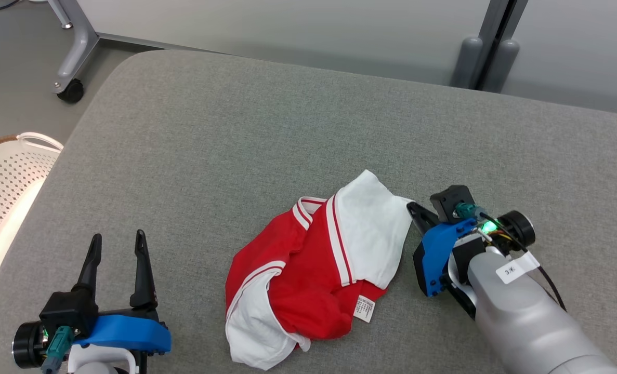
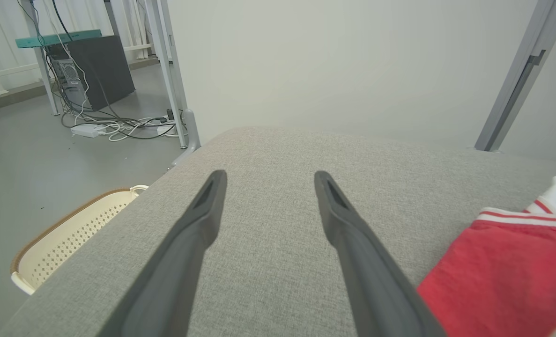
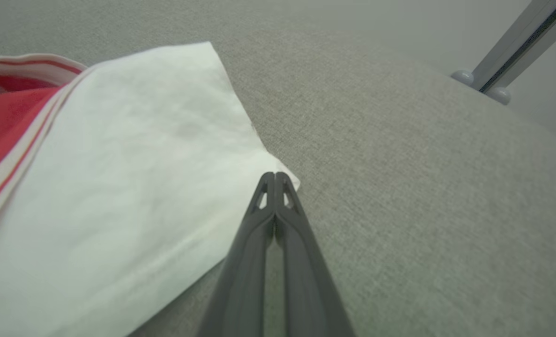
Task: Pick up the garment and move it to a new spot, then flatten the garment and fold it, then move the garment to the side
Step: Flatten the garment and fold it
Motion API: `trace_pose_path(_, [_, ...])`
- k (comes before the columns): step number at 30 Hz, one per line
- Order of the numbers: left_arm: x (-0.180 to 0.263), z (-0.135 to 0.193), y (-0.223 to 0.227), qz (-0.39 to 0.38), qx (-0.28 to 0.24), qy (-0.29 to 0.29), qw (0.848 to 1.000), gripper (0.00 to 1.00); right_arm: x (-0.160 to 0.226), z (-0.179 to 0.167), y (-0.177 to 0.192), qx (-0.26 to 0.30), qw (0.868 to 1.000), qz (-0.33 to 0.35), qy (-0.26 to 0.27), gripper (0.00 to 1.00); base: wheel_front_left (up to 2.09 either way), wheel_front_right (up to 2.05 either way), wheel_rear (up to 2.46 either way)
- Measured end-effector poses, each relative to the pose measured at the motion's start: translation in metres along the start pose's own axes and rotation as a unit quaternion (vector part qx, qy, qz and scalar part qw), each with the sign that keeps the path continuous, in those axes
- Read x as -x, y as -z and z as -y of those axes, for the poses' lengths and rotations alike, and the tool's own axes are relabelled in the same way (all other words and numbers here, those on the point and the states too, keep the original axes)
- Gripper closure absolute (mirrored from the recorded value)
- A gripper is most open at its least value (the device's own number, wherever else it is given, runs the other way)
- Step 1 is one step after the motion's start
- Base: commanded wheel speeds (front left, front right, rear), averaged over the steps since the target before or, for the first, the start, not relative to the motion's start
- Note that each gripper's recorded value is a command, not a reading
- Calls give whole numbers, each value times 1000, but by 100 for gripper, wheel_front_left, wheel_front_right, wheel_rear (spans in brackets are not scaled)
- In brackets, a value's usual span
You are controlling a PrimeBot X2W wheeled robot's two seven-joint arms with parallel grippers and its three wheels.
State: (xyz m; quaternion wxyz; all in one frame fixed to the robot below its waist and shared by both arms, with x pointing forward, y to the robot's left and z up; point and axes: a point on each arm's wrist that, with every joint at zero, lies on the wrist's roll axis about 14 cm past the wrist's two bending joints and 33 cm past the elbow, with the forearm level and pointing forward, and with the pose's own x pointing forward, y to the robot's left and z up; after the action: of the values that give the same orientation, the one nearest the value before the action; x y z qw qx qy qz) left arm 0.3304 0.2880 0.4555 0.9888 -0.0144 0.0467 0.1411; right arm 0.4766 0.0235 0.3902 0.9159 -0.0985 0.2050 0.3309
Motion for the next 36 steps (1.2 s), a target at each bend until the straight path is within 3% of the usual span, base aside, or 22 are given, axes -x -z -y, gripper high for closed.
trace_pose_path(8, [3, -3, -2, 2, 0, -4, 1000, 0, -12, 21, -64, 31, 997, 65, 14, 100, 0, 0, 0])
trace_pose_path(13, [5, -6, -3, 5, 4, -9, 1000, 0, -11, 39, -106, 13, 993, 114, 35, 100, 0, 0, 0])
trace_pose_path(14, [5, -6, -4, 6, 5, -9, 1000, 0, -9, 44, -108, 9, 992, 119, 41, 51, 0, 0, 0])
trace_pose_path(15, [5, -7, -4, 7, 6, -10, 1000, 0, -7, 48, -111, 6, 991, 126, 47, 21, 0, 0, 0])
trace_pose_path(16, [6, -7, -5, 8, 7, -11, 1000, 0, -4, 51, -115, -4, 989, 135, 52, 0, 0, 0, 0])
trace_pose_path(20, [9, -5, -2, 5, 8, -7, 1000, 0, 11, 62, -127, -35, 981, 180, 68, 0, 0, 0, 0])
trace_pose_path(24, [7, 5, -4, 10, 3, 9, 1000, 0, 48, 79, -88, -76, 973, 193, 105, 0, 0, 0, 0])
trace_pose_path(36, [4, 41, -13, 28, -9, 68, 997, 0, 162, 87, -19, -120, 946, 222, 204, 0, 0, 0, 0])
